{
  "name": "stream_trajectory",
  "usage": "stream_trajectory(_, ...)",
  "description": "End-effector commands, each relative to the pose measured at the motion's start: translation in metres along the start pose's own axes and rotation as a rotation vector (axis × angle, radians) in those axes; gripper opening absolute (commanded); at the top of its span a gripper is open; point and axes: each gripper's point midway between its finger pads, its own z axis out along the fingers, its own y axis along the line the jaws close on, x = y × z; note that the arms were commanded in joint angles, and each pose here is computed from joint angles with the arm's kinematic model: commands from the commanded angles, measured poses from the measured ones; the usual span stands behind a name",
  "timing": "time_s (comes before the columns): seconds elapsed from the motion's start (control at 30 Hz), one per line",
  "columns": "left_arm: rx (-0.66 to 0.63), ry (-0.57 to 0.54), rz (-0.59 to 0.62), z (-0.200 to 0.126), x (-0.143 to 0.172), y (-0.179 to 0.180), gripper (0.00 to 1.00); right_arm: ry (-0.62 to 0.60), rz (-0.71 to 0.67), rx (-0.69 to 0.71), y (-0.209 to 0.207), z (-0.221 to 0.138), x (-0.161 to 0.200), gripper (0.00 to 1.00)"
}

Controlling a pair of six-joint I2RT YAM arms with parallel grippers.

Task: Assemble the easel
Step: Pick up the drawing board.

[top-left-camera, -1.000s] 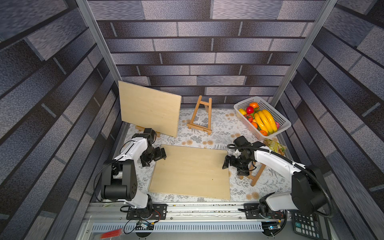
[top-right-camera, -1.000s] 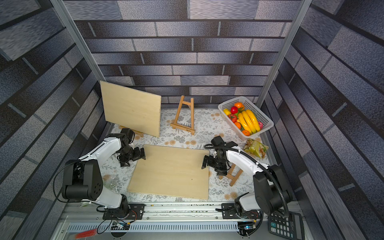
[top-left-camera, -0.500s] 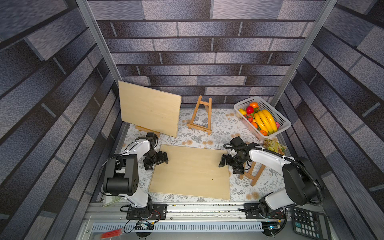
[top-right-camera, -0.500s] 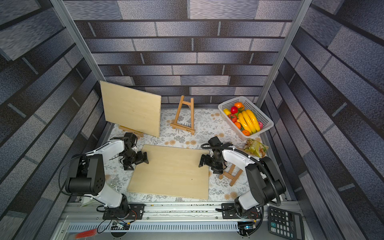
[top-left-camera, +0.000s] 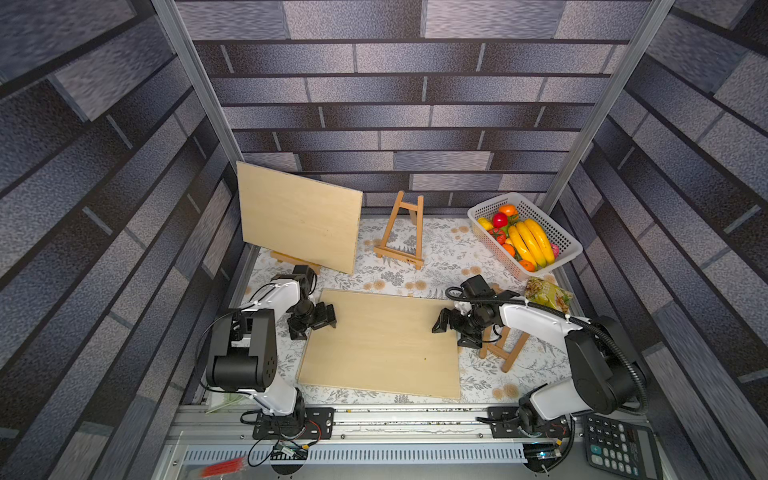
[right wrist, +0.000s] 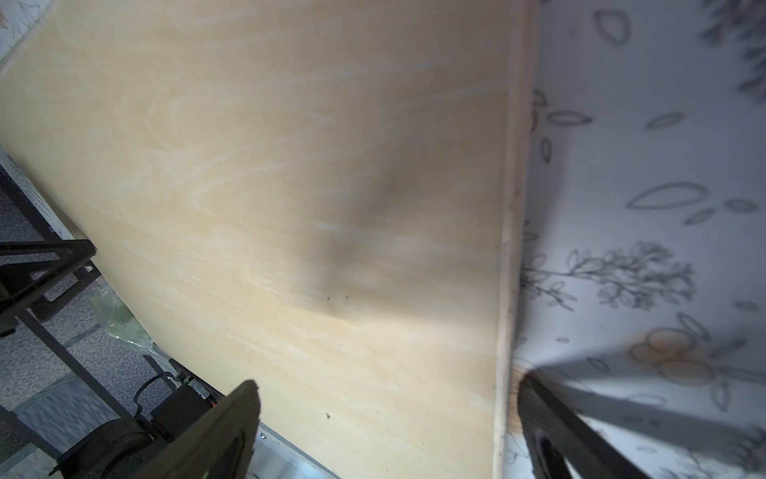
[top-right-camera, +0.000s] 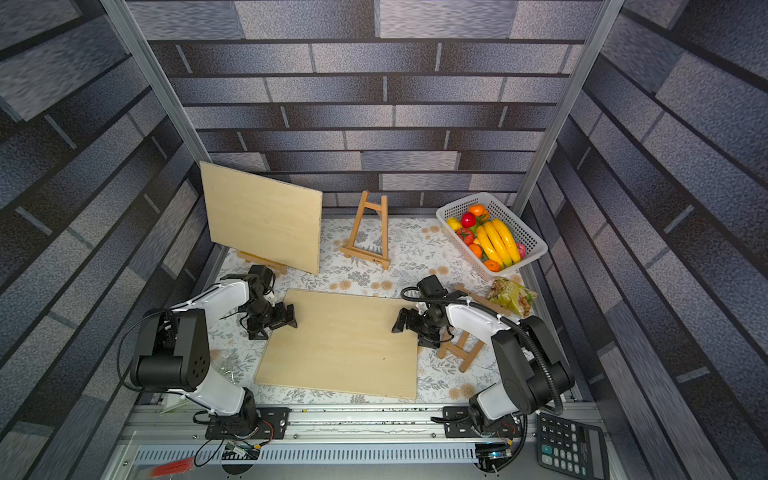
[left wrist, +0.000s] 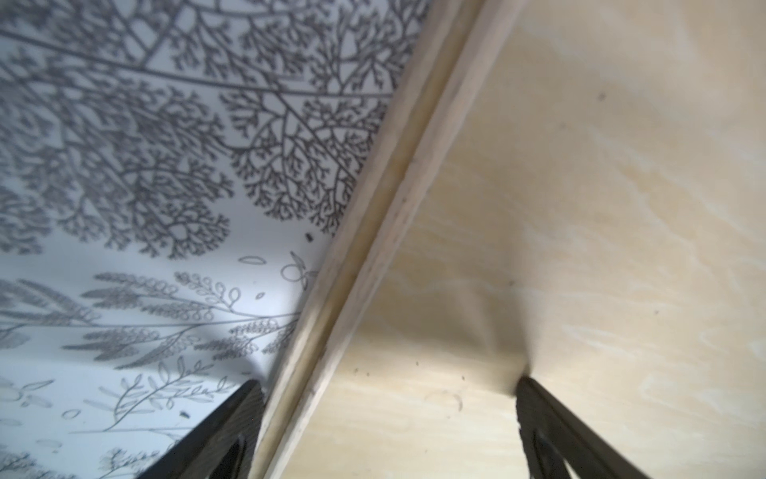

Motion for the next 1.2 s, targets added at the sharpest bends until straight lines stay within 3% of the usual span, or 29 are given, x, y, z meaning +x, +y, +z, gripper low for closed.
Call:
stream_trajectory(0.0,-0.033,-0.043,0.003,-0.018,0.002,-0.001,0.96,0.035,0.019,0.056,-0.019,0.015,0.008,0.98)
stream_trajectory(0.2,-0.019,-0.08,0.023,-0.03,0.002,-0.008,0.96,0.048,0.023,0.058,-0.02,0.018,0.009,0.98)
stream_trajectory(0.97,-0.008,0.024,0.041,0.007,0.017,-0.012,0.96,0.065,0.024,0.038,-0.021,0.024,0.011,0.97)
stream_trajectory(1.17,-0.026,-0.022,0.055,-0.004,0.008,-0.008,0.96,0.07,0.022,0.037,-0.025,0.026,0.015,0.97)
